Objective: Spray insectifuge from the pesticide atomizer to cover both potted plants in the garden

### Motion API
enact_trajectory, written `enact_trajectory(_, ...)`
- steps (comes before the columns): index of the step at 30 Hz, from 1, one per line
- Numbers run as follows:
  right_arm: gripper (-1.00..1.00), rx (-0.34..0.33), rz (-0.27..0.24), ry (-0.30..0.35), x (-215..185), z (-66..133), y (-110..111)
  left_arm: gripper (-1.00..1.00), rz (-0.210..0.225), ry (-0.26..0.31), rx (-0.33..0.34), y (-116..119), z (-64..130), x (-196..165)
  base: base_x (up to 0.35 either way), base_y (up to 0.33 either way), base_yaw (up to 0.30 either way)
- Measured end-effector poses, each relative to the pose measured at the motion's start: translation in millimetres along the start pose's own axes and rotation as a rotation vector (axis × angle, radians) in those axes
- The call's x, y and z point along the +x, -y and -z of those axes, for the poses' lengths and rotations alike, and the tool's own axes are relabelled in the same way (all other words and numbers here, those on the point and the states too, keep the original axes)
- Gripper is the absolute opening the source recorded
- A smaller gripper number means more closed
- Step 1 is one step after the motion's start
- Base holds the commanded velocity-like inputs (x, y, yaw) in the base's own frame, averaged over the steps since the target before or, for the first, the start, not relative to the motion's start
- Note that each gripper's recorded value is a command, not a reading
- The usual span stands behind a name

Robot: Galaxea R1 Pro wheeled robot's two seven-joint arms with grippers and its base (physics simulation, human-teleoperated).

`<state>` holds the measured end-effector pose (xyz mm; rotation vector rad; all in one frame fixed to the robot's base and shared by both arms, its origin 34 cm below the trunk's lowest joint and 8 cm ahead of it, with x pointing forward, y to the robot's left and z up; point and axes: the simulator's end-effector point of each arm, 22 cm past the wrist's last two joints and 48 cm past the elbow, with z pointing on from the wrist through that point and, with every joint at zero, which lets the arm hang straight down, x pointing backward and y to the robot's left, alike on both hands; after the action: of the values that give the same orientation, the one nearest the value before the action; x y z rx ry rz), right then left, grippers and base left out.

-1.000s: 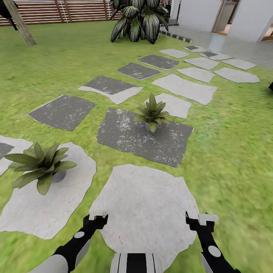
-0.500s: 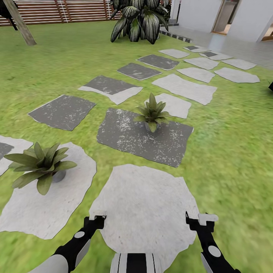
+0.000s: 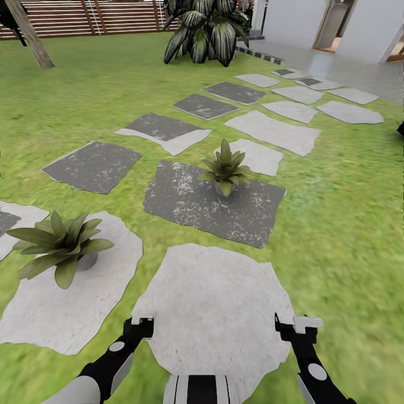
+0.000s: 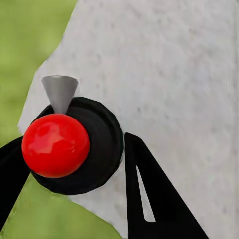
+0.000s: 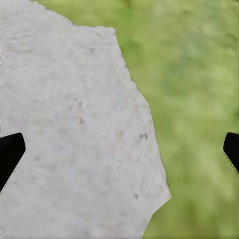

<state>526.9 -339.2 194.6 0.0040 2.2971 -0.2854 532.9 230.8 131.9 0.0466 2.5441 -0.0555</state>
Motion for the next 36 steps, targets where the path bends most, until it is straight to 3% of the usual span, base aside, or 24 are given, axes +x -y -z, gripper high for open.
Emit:
enact_trajectory(14,1.00,0.002,-0.014,0.055,-31.4,5.9,1.2,-1.00,-0.016,0.046,-0.004,-7.8,11.9,-29.9,0.000,0.000,0.000)
enact_trajectory(25,1.00,0.002,-0.026,0.098,-55.2,11.8,2.1,-1.00,-0.044,0.061,0.022,-57.6,27.4,-44.3,0.000,0.000,0.000)
enact_trajectory(36,1.00,0.007,-0.043,0.135,-77.6,18.6,3.8,-1.00,-0.045,0.085,0.030,-57.9,38.4,-63.3,0.000,0.000,0.000)
